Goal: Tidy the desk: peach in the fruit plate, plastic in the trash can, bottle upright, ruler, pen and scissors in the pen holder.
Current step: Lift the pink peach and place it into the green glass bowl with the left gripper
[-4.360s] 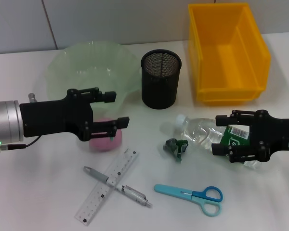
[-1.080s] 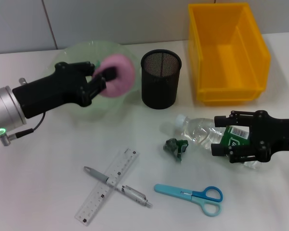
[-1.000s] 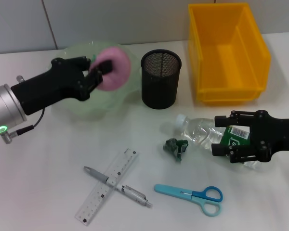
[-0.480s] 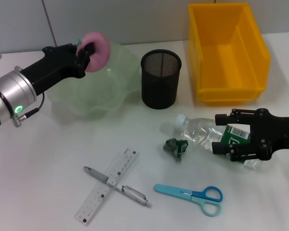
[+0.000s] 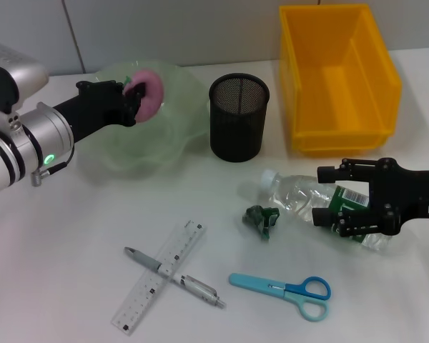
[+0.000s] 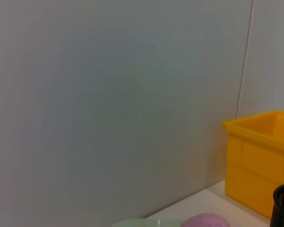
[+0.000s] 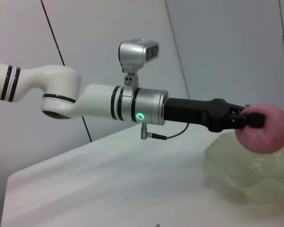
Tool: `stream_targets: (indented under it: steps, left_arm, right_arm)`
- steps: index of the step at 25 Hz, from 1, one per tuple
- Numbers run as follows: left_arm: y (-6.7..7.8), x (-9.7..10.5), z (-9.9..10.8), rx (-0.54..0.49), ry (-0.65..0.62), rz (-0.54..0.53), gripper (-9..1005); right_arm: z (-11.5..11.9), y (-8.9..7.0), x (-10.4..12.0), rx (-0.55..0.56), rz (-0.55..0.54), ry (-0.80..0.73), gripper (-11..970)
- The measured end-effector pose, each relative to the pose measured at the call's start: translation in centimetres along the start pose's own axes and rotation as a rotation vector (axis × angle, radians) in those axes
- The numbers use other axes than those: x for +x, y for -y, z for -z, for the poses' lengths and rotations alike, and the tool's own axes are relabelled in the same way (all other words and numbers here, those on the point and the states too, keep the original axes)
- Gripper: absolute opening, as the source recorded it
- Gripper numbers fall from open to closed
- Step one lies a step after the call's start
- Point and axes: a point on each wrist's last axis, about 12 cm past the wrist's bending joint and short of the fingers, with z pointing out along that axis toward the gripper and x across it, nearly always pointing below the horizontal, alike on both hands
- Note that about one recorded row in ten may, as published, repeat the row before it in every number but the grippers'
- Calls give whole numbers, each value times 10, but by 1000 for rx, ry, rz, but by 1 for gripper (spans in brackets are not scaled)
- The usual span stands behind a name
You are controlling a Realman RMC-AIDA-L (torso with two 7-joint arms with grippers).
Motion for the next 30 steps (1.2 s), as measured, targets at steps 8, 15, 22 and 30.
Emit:
stream_targets:
  steps: [8, 15, 22, 30]
  left_arm:
    - [1, -2, -1, 1, 4, -4, 214]
    - [1, -2, -1, 1, 5, -1, 448]
    - [0, -8, -2, 6, 25, 10, 681]
    - [2, -13, 1, 38, 59, 49, 832]
  right_arm:
    - [-1, 0, 0, 0, 2, -1, 821]
    - [-1, -1, 1, 0, 1, -1, 821]
    - [-1, -1, 1, 0, 0, -3, 821]
    - [1, 2, -4, 14, -8, 9, 821]
